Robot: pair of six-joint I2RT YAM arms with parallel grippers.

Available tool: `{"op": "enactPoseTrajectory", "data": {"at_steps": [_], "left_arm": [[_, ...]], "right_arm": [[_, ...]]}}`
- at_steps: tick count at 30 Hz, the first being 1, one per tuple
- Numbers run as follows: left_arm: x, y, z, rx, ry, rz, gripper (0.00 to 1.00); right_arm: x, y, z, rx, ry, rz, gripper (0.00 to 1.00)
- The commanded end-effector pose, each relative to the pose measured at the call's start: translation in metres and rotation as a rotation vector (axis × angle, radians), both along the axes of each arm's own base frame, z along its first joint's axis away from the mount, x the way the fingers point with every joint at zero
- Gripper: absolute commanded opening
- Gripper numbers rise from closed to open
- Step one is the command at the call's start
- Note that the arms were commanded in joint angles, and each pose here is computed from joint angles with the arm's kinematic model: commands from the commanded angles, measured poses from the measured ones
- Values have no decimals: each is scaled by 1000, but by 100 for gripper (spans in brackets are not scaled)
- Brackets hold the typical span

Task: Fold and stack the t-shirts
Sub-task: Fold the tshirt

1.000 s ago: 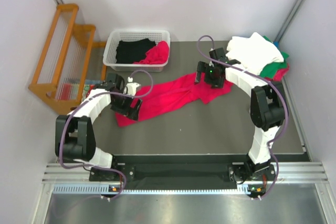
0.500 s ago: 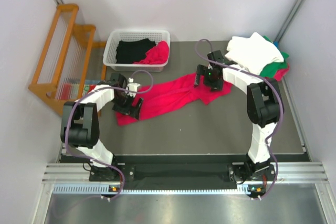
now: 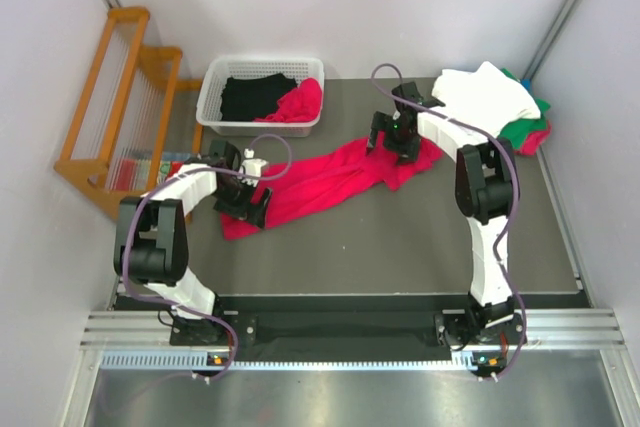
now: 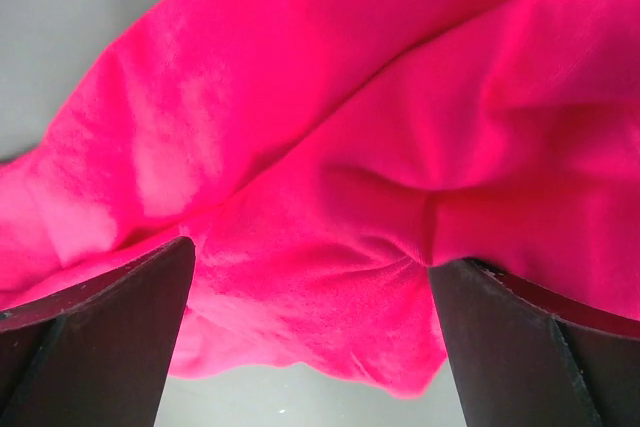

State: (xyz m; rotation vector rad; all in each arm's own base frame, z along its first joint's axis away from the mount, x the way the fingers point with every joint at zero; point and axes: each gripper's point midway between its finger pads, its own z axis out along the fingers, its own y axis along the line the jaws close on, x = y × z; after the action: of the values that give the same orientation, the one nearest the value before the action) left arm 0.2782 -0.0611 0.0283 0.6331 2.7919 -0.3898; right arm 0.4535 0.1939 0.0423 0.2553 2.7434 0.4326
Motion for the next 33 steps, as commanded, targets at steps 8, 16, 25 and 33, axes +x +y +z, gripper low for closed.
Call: {"op": "enactPoseTrajectory", "data": {"at_steps": [8, 16, 25, 33], "left_arm": [[-4, -5, 7, -44, -40, -48, 99], [-21, -50, 29, -126, 3, -233, 99], [-55, -114, 27, -160, 107, -469, 99], [15, -91, 63, -255, -70, -273, 99]], "right_arm": [[53, -48, -34, 2, -5, -130, 100], [70, -72, -32, 26, -12, -190, 100], [75, -86, -39, 30, 0, -219, 100], [66, -63, -17, 38, -39, -140, 100]]}}
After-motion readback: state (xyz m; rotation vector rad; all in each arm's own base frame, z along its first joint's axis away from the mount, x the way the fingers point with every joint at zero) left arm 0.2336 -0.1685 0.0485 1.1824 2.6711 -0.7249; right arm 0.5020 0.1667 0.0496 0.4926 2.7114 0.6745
